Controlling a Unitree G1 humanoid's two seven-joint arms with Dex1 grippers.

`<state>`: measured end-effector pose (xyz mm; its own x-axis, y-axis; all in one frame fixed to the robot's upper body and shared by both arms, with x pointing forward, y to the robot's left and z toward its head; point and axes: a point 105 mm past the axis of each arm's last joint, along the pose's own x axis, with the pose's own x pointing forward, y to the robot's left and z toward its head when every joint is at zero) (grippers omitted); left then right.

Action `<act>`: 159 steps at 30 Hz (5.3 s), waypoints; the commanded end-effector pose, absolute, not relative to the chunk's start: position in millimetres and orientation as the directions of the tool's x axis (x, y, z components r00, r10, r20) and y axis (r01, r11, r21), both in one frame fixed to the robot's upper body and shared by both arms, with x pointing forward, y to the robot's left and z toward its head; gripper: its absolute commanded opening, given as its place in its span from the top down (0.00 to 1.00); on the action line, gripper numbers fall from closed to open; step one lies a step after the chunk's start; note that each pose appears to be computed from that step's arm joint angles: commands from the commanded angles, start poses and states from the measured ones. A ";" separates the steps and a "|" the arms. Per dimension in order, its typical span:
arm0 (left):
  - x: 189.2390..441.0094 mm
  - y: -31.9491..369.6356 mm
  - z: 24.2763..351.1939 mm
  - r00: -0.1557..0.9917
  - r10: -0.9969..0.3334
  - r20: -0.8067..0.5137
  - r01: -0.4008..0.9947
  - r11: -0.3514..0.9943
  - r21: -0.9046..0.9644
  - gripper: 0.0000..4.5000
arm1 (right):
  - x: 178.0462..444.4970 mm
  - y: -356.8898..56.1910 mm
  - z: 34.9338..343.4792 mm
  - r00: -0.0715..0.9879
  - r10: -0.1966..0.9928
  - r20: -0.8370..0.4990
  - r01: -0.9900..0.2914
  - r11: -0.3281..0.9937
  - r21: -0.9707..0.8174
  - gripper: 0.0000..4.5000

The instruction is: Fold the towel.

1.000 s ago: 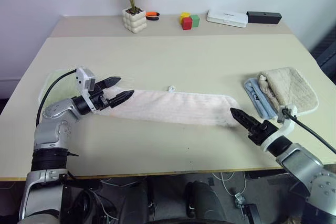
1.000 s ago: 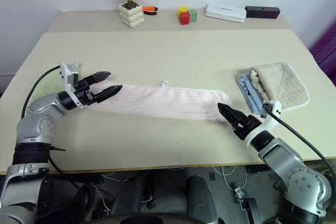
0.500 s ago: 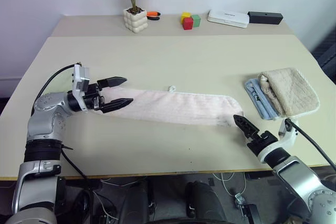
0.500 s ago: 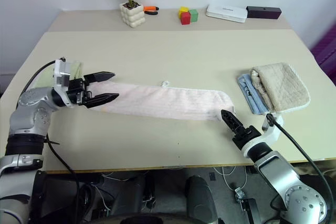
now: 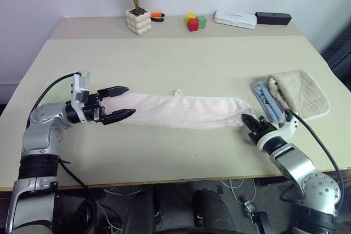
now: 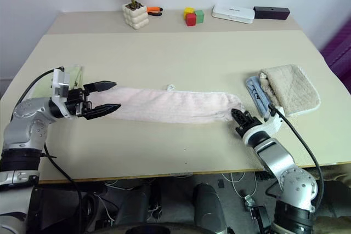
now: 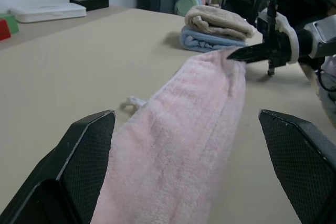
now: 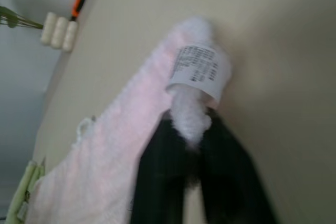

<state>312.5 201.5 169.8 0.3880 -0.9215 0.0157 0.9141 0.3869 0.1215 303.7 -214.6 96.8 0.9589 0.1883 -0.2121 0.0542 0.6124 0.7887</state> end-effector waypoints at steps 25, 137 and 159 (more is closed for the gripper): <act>311.3 210.2 181.1 0.428 -0.903 0.045 0.883 0.428 0.190 0.00 | 299.8 -117.8 170.9 0.721 0.647 -0.247 -0.692 0.664 -0.282 0.99; 245.1 227.0 125.0 0.927 -0.364 -0.093 0.156 0.598 -0.786 0.00 | 305.4 -107.6 196.3 0.376 0.915 -0.147 -0.903 0.326 -0.281 0.01; 307.8 237.1 99.4 0.969 -0.165 -0.182 -0.110 0.370 -0.922 0.65 | 313.4 -120.4 194.7 0.468 0.873 -0.139 -0.854 0.407 -0.324 0.00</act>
<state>304.9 242.0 96.0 0.9701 -0.1486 -0.1921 -0.1266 0.3656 -0.9221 315.8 -116.7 181.5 0.4477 0.8783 -0.1679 -0.8789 0.3976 -0.2634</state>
